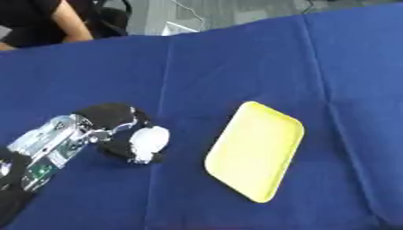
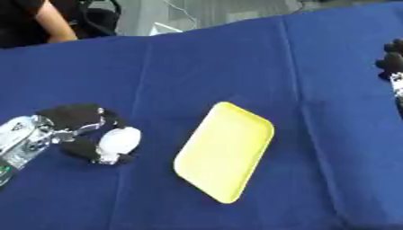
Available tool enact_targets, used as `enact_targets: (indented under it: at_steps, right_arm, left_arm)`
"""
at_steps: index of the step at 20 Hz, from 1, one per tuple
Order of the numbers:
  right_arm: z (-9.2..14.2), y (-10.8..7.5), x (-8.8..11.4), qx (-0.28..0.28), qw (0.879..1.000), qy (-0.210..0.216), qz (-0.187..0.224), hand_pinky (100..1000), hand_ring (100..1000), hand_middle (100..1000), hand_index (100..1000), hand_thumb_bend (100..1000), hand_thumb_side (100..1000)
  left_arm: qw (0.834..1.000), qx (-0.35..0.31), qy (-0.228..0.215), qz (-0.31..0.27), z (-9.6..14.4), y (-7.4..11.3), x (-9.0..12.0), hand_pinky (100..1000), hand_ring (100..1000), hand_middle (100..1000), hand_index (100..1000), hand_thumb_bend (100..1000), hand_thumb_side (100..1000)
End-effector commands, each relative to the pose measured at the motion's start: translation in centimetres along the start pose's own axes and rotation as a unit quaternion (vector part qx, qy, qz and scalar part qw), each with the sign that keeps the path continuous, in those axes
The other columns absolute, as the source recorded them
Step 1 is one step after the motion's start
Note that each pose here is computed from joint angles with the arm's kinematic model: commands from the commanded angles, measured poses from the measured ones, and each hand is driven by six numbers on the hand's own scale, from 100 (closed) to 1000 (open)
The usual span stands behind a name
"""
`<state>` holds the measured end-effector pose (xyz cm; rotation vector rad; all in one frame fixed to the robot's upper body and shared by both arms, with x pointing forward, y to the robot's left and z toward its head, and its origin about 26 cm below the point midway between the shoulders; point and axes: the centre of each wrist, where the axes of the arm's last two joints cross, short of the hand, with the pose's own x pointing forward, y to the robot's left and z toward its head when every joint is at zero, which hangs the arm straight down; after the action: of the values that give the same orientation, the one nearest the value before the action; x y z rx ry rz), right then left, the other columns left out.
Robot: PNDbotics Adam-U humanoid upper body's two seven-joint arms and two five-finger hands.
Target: Pick up objects on the table and place them in the box.
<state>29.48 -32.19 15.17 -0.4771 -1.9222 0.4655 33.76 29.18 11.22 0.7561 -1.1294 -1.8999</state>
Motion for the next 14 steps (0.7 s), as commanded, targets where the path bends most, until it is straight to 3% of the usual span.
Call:
enact_targets:
  at_steps: [1,5,14]
  right_arm:
    - [-0.3,-0.6,0.6,-0.003,1.000,-0.014,0.011,868,868,931,1000,356,935]
    - [-0.3,-0.6,0.6,-0.003,1.000,-0.013,0.012,868,868,931,1000,356,935]
    - [-0.3,-0.7,0.6,-0.005,1.000,-0.012,0.013,868,868,932,1000,358,935]
  left_arm:
    - [1.000,-0.002,0.001,-0.005,0.3,0.3,-0.4,917,780,766,903,754,1000]
    - [1.000,-0.016,-0.011,-0.005,0.6,0.4,-0.5,941,823,811,938,783,1000]
    - [1.000,-0.021,-0.008,-0.007,1.4,1.3,-0.8,942,826,808,934,778,1000]
